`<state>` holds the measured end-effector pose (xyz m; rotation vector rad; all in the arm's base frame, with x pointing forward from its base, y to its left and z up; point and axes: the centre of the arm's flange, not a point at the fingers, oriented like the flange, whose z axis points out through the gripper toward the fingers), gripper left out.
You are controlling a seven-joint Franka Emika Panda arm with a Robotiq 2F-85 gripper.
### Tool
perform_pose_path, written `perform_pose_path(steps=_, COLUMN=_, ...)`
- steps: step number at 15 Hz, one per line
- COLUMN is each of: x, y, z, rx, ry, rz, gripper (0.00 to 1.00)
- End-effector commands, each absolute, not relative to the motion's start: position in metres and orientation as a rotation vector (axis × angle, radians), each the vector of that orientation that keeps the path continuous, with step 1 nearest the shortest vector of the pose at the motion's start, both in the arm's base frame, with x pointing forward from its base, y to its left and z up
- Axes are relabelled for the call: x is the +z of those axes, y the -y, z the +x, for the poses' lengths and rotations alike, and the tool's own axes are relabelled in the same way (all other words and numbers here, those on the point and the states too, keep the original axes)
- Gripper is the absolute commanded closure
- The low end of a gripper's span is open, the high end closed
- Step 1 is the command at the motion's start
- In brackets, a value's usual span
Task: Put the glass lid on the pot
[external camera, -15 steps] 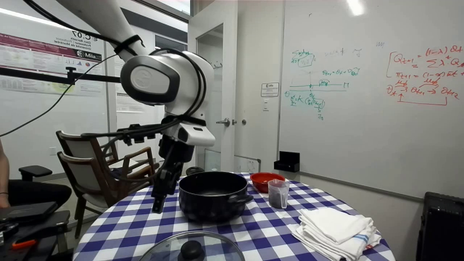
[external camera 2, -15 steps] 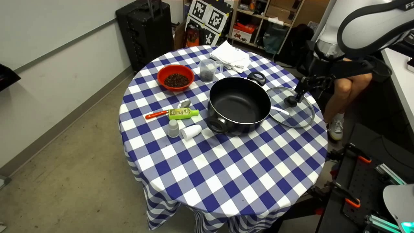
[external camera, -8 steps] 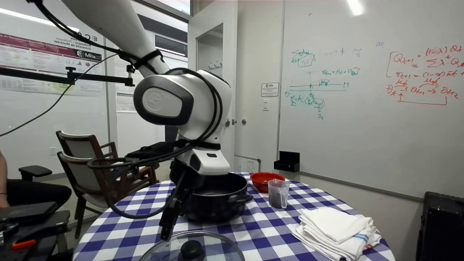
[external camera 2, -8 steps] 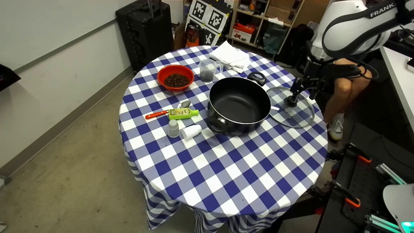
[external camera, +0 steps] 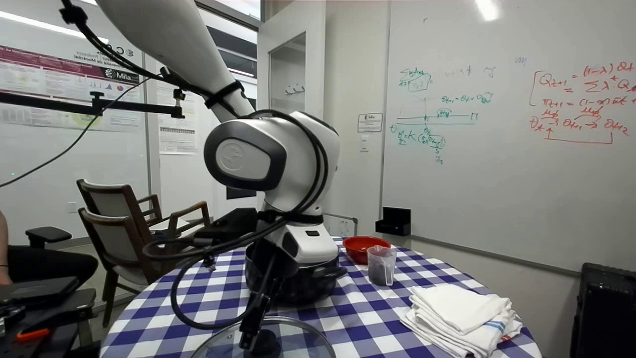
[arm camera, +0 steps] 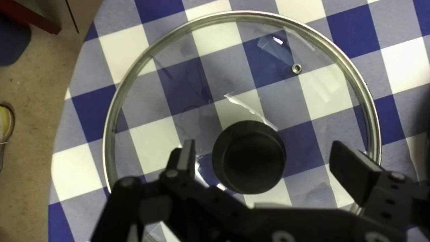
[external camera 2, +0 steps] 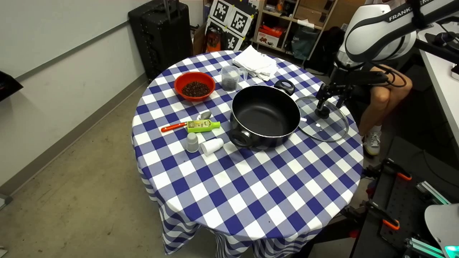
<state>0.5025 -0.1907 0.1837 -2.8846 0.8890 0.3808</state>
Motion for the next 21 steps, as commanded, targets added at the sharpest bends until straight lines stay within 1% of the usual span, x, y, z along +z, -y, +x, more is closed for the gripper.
perform_pose_path(steps=1, x=0.170, y=0.194, z=0.518, rx=0.368, ry=-0.866, rz=-2.861, gripper=0.00)
perform_pose_path(steps=9, x=0.156, y=0.193, z=0.515, rx=0.416, ry=-0.835, rz=-2.878, gripper=0.00)
perform_pose_path(steps=10, x=0.155, y=0.193, z=0.515, rx=0.419, ry=-0.835, rz=-2.879, gripper=0.25)
perform_pose_path(steps=11, x=0.155, y=0.193, z=0.515, rx=0.421, ry=-0.833, rz=-2.880, gripper=0.27)
perform_pose_path(steps=13, x=0.156, y=0.193, z=0.515, rx=0.422, ry=-0.829, rz=-2.883, gripper=0.40)
perform_pose_path(steps=15, x=0.158, y=0.193, z=0.516, rx=0.422, ry=-0.823, rz=-2.888, gripper=0.55)
perform_pose_path(steps=16, x=0.160, y=0.195, z=0.515, rx=0.425, ry=-0.821, rz=-2.891, gripper=0.65)
perform_pose_path(steps=17, x=0.162, y=0.196, z=0.514, rx=0.424, ry=-0.823, rz=-2.890, gripper=0.72)
perform_pose_path(steps=18, x=0.165, y=0.196, z=0.513, rx=0.425, ry=-0.828, rz=-2.891, gripper=0.75)
perform_pose_path(steps=21, x=0.175, y=0.199, z=0.509, rx=0.428, ry=-0.840, rz=-2.895, gripper=0.75)
